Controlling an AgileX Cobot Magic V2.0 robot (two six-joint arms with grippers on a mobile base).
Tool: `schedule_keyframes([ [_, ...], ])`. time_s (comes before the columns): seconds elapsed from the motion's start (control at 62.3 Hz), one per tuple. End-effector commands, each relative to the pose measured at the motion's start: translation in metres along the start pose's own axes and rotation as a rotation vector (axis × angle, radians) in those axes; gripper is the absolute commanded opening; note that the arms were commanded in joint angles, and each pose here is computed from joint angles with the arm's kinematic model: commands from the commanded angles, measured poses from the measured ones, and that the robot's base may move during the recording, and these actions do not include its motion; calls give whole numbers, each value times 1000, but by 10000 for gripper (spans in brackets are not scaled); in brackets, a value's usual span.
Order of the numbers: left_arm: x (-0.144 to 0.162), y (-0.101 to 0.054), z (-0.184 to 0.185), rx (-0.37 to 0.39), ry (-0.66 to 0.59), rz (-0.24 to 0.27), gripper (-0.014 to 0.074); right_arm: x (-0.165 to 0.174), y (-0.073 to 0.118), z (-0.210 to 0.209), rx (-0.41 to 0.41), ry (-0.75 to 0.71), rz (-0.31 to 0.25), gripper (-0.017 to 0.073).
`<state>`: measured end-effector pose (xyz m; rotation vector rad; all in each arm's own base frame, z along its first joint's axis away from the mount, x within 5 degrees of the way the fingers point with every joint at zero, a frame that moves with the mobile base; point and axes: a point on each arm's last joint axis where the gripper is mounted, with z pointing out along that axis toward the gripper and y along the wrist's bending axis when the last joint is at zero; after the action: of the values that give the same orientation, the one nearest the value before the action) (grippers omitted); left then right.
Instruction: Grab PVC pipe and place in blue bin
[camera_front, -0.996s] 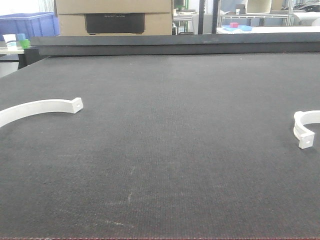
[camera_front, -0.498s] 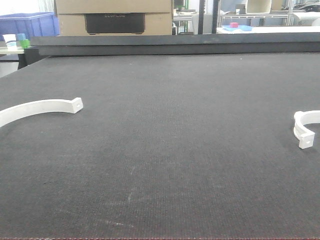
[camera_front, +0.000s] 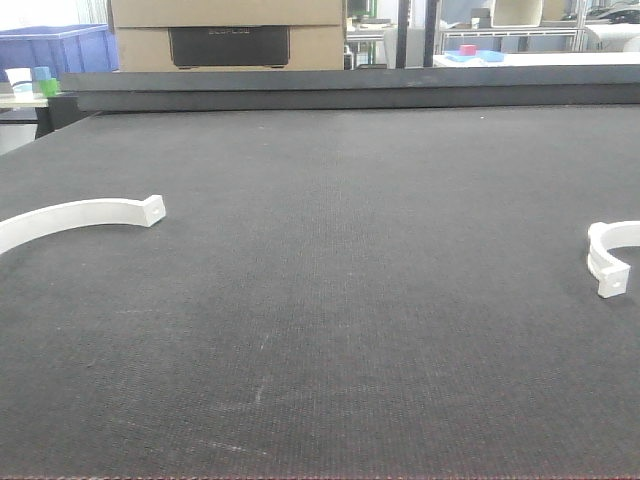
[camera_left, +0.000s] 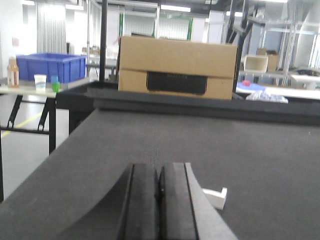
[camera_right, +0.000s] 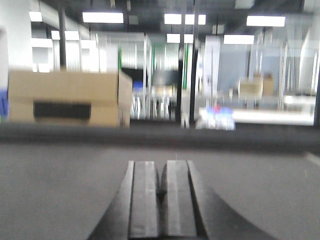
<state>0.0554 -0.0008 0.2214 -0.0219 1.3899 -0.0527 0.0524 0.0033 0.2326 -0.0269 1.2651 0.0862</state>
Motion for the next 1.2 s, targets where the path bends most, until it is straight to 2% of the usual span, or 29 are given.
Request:
schedule_keyframes([
  [0.0,-10,0,-1,2,-108,-7,-111,-15,0,-1,2,-167,-4,-162],
  [0.096,-17,0,-2,3,-170,-8,-111,-24,0,-3,4,-263,-4,-162],
  [0.177,-37,-1,-3,6,-220,-8,-111,-40,0,-4,4,-318,-6,-162],
  [0.321,-74,-3,-6,10,-268,-9,-111,-68,1,-5,14,-391,-67,-162],
  [0.514,-124,-6,11,10,-206,-9,-111,-101,2,3,16,-431,-71,-162],
  [0.658,-158,-8,32,6,-60,3,-111,-121,1,18,22,-404,-39,-162],
  [0.771,-178,-8,53,-7,41,44,-111,-135,2,32,16,-305,-12,-162],
  [0.899,-184,-7,85,-18,143,74,-111,-147,5,56,-9,-70,42,-162],
  [1.044,-166,-7,121,-19,278,69,-111,-143,9,87,-36,199,41,-162],
  [1.189,-138,-5,150,-22,421,68,-111,-117,12,122,-60,534,42,-162],
])
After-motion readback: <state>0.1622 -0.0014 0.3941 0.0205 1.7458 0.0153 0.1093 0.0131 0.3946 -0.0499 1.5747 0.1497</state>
